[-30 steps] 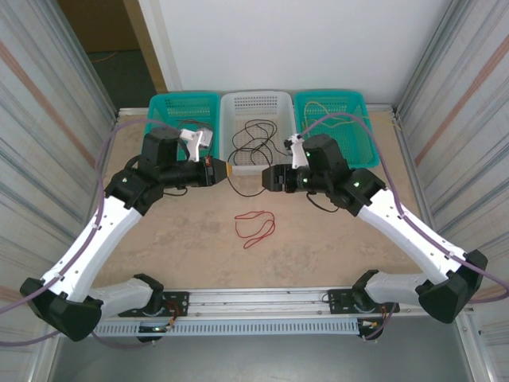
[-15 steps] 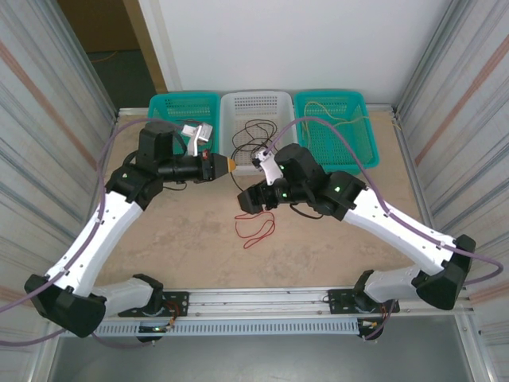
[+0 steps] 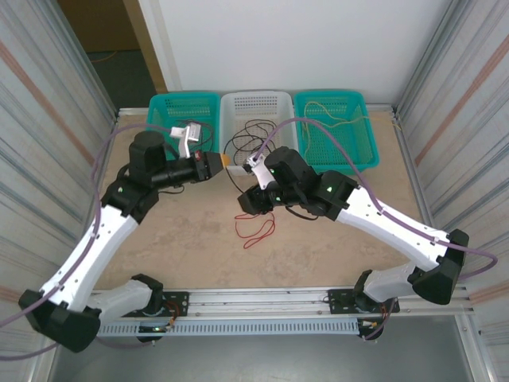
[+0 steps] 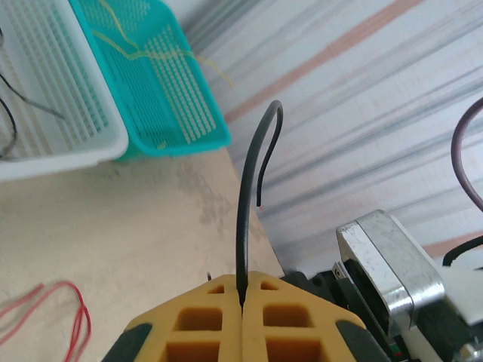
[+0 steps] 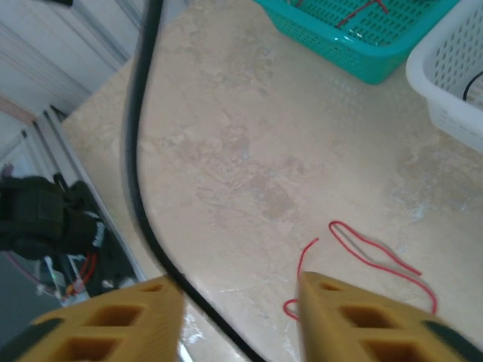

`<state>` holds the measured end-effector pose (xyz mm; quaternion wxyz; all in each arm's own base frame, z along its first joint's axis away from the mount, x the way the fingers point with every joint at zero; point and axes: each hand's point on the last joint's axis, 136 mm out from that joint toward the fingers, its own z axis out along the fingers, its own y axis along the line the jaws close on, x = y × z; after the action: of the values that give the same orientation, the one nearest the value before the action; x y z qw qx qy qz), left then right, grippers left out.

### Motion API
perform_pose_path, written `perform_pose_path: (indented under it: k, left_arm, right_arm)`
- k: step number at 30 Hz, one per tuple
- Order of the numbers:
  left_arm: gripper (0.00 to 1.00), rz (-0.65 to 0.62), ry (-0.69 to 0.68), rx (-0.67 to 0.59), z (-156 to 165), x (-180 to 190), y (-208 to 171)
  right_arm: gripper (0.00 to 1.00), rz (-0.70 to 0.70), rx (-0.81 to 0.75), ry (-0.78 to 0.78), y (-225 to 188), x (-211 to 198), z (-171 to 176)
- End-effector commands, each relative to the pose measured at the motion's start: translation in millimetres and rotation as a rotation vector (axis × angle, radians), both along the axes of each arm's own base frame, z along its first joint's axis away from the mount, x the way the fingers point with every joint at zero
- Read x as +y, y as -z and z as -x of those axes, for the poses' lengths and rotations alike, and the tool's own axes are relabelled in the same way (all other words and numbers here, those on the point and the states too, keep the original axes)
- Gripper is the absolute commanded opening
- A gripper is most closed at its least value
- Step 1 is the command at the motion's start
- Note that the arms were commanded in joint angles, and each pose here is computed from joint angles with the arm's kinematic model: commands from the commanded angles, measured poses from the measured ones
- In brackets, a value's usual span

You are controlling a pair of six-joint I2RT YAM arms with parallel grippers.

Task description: Untangle the cables

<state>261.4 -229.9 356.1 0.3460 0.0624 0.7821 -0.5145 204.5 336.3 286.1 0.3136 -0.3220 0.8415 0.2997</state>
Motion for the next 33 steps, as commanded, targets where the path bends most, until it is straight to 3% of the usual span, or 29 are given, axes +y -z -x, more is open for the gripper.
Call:
perform_pose_path:
  k: [1, 7, 11, 12, 14, 20, 26, 33]
  left_arm:
    - [0.0, 0.131, -0.136, -0.129, -12.1, 9.4, -34.9]
    - [0.0, 0.185, -0.213, -0.148, -17.2, 15.5, -31.9]
    - [0.0, 0.235, -0.256, -0.121, -20.9, 20.0, -19.2]
    - [0.02, 0.232, -0.26, -0.108, -21.3, 20.3, -14.8]
    - [0.23, 0.206, -0.263, -0.071, -22.2, 19.7, -1.7]
    - [0.58, 0.138, -0.207, 0.085, -22.8, 10.5, 43.8]
    - [0.64, 0.12, -0.068, 0.26, -15.1, -7.3, 78.1]
    - [0.68, 0.145, -0.036, 0.312, -8.4, -10.9, 81.7]
  right_arm:
    - [0.3, -0.052, 0.019, 0.026, -2.0, 7.4, -2.3]
    - [0.08, -0.152, 0.044, 0.043, -11.7, 15.8, -2.9]
    - [0.0, -0.157, 0.059, 0.055, -11.2, 14.1, -4.8]
    - [0.0, -0.157, 0.06, 0.054, -11.5, 13.2, -4.5]
    - [0.0, -0.152, 0.063, 0.031, -13.9, 11.9, -0.2]
    - [0.0, -0.057, 0.097, -0.077, -7.8, 5.6, 19.9]
    - [0.0, -0.006, 0.118, -0.106, -4.2, -4.6, 22.9]
    - [0.0, -0.046, 0.14, -0.125, -7.8, 2.1, 22.3]
